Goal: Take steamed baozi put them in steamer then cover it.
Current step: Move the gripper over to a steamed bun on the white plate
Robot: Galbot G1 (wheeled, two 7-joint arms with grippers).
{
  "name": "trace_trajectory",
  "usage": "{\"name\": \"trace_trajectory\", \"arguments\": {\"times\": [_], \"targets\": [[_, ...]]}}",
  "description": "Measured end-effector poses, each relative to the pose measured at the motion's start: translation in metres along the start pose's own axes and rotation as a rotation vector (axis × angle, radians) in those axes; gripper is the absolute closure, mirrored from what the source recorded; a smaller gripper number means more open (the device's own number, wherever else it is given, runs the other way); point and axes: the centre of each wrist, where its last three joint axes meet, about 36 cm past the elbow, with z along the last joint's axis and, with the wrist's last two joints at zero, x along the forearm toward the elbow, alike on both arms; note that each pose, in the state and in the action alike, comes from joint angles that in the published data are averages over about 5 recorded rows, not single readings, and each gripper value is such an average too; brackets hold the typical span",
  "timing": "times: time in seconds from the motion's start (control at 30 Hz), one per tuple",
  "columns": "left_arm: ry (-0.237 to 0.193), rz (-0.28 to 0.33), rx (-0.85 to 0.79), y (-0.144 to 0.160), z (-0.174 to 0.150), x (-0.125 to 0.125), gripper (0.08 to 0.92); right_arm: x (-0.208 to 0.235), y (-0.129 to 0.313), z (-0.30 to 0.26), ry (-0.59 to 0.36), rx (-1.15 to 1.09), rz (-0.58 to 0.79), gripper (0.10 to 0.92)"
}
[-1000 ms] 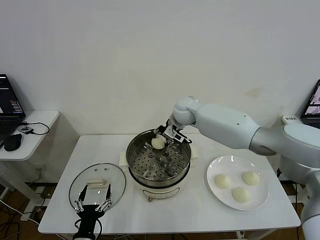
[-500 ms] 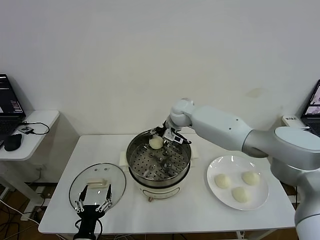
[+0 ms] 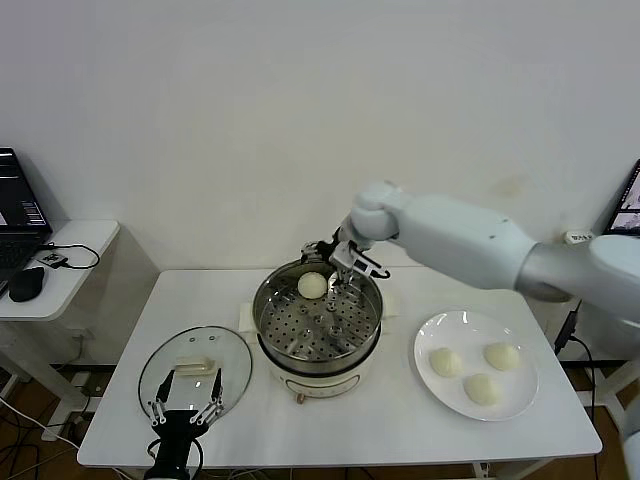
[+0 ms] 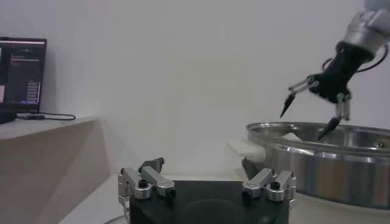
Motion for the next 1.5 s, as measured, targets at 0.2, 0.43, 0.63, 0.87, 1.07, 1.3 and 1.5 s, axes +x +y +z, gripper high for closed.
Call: {"name": "trace_trajectory", "arguments": {"times": [0.2,0.43,0.63,0.87,1.07,1.3,1.5], "targets": [[-0.003,0.003,-0.008,0.006,-0.007,-0.004,0.177,0.06,0.027,0.012,0.066,-0.204,-0.011,0.199],[-0.014,0.004,-0.021,0.011,-0.01,-0.008,0.177,0.113,0.094,0.018,0.119,-0.434,-0.035,0.2],[-0.013,0.004,-0.038,0.017,-0.011,-0.009,0.177,0.133,0.165,0.017,0.128,-0.597,-0.028,0.199],[-0.004,0.004,-0.045,0.018,-0.01,-0.008,0.177,0.119,0.248,0.01,0.155,-0.727,-0.076,0.199],[0.001,0.001,-0.045,0.016,-0.009,-0.006,0.177,0.101,0.288,0.004,0.185,-0.771,-0.12,0.2],[0.006,-0.007,-0.05,0.017,-0.009,-0.002,0.177,0.073,0.31,0.004,0.204,-0.795,-0.143,0.199],[0.008,-0.013,-0.054,0.018,-0.008,0.0,0.177,0.048,0.318,0.007,0.207,-0.809,-0.153,0.2]]}}
